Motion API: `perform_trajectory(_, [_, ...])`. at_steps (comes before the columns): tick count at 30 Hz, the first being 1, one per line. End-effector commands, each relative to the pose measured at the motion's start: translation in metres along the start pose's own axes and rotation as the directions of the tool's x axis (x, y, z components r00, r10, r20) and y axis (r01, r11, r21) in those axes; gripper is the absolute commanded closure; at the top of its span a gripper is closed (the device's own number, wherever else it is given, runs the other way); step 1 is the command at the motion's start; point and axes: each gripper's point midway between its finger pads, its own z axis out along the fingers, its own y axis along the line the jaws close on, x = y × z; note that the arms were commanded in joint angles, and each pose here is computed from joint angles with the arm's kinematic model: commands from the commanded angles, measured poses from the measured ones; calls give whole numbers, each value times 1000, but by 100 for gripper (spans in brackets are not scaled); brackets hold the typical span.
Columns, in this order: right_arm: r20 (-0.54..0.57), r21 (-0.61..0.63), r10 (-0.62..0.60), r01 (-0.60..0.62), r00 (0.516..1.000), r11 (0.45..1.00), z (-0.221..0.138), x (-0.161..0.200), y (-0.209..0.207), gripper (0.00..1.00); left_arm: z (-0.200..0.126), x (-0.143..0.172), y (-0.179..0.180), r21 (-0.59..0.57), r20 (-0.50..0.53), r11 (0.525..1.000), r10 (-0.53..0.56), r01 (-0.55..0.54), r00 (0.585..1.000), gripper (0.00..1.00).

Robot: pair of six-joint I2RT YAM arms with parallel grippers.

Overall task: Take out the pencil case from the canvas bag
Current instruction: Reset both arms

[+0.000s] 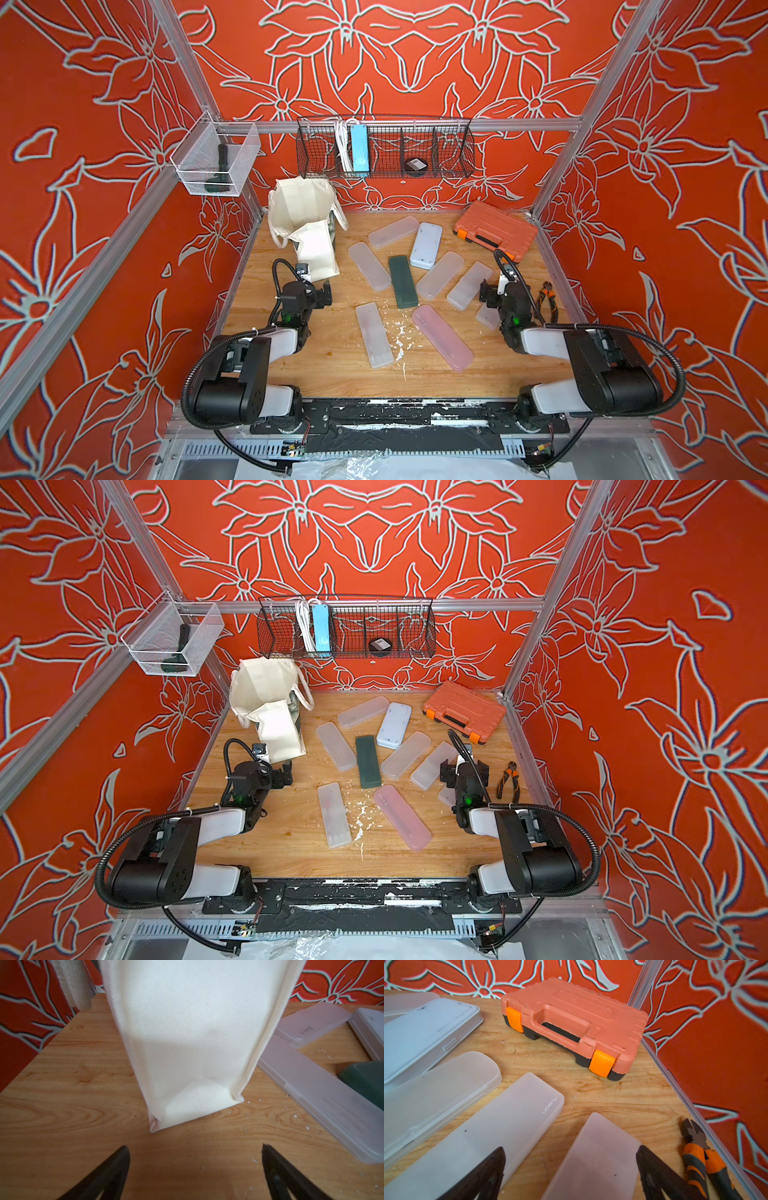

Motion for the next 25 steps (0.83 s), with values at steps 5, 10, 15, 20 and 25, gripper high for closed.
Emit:
perform_trajectory(5, [30,-3,-2,2,1000,1000,0,-9,-1,2,2,1,3,-14,-9,1000,-12,12,1000,2])
perform_trajectory(10, [30,-4,-2,2,1000,1000,1,-9,-1,2,2,1,3,-14,-9,1000,-11,11,1000,2])
perform_trajectory(15, [30,-3,-1,1,1000,1000,1,-9,-1,2,2,1,2,-13,-9,1000,-11,11,1000,2])
perform_trajectory(20, [27,-15,3,-3,1000,1000,2,-10,0,2,2,2,2,-13,-11,1000,-11,11,1000,2])
perform_trajectory(25, [21,-17,9,-9,1000,1000,2,-9,-2,2,2,1,2,-13,-10,1000,-11,11,1000,2])
